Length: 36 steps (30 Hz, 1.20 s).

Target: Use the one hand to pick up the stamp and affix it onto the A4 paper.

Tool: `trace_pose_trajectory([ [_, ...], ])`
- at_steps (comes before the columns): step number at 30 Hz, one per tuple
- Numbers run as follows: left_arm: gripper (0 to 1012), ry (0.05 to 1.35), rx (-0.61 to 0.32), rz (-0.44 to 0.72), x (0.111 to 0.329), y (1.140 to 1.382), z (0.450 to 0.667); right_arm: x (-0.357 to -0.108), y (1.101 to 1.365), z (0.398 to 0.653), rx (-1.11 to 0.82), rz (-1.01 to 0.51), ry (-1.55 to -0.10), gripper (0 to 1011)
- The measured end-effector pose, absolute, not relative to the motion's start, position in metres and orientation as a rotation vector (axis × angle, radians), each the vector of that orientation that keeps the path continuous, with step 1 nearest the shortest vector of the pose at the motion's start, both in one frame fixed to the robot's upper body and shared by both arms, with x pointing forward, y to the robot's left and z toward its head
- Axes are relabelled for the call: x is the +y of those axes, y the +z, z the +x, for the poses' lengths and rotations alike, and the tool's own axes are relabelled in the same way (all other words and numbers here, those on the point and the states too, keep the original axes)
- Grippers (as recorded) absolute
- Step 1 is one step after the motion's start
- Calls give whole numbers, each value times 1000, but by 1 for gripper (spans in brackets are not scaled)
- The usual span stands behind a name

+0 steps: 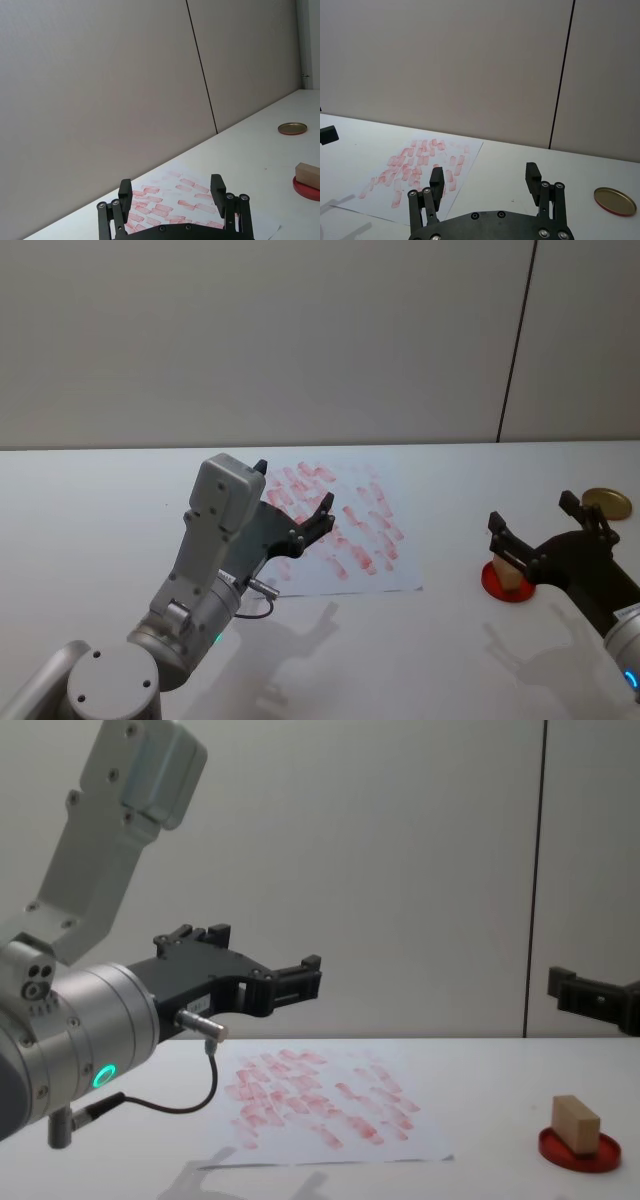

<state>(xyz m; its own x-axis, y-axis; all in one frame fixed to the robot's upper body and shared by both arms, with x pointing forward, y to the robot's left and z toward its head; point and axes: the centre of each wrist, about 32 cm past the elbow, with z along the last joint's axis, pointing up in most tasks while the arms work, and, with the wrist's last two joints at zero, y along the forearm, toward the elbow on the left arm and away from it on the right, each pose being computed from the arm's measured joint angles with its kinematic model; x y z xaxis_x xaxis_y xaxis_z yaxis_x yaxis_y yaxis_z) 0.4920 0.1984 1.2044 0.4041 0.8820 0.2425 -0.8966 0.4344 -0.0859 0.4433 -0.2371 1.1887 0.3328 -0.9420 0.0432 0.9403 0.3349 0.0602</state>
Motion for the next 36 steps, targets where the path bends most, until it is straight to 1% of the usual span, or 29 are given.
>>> trace_pose_trajectory([
  [25,993,1124,-268,61,198,1204,492,-237,1189,443,-74,26,-1230,1001],
  [32,993,1124,-268,61,198,1204,492,-230,1188,443,-45,18,-1247,1001],
  [36,993,1124,-268,61,198,1204,492,-222,1188,444,-4,1,-1276,1001],
])
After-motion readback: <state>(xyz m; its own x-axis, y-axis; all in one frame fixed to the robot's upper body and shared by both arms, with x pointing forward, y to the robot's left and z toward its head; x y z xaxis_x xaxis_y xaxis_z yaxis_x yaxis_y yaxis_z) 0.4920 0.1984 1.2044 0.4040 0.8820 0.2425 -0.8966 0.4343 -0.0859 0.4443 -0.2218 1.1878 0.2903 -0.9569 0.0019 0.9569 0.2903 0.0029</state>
